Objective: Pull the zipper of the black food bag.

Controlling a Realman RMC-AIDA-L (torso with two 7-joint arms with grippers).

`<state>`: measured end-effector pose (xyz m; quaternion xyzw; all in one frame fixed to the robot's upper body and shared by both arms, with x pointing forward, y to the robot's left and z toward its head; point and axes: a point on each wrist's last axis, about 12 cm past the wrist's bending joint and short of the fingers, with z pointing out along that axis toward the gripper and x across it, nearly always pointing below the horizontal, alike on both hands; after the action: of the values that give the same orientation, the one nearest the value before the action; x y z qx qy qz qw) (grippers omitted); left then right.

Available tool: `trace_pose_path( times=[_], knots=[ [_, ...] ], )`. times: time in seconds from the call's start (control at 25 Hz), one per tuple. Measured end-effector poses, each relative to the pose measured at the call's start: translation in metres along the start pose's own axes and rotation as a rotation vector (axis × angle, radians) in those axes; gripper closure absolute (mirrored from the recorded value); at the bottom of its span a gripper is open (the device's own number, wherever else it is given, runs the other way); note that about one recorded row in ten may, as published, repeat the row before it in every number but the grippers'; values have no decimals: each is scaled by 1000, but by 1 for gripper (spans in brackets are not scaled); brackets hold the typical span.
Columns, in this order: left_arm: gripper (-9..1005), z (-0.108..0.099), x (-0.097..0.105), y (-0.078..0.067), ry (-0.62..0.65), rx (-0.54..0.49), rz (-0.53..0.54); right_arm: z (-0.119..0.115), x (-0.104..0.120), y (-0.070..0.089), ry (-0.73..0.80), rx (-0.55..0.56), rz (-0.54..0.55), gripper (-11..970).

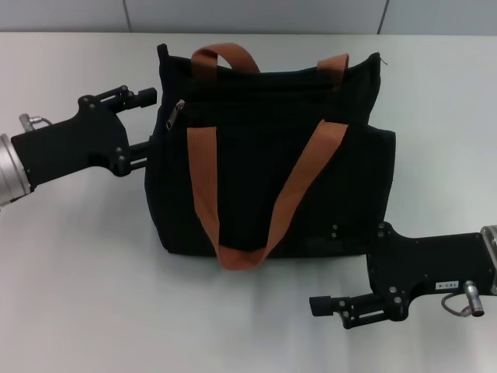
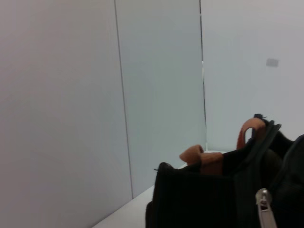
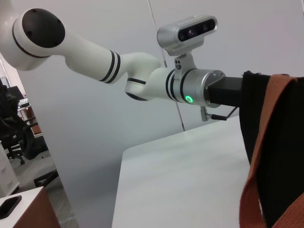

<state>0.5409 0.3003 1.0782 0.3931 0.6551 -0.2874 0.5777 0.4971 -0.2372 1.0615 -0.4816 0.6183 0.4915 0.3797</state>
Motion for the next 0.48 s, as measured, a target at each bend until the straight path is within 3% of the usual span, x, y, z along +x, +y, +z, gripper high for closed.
trace_pose_path(
  times=[0.24,0.48],
  knots=[
    [265,2,-1,2,-3,-22,44,1,-2,-1,0,-5,2,132],
    [476,-3,-1,1,-29,-47,46,2,-3,-1,-3,-12,0,132]
  ],
)
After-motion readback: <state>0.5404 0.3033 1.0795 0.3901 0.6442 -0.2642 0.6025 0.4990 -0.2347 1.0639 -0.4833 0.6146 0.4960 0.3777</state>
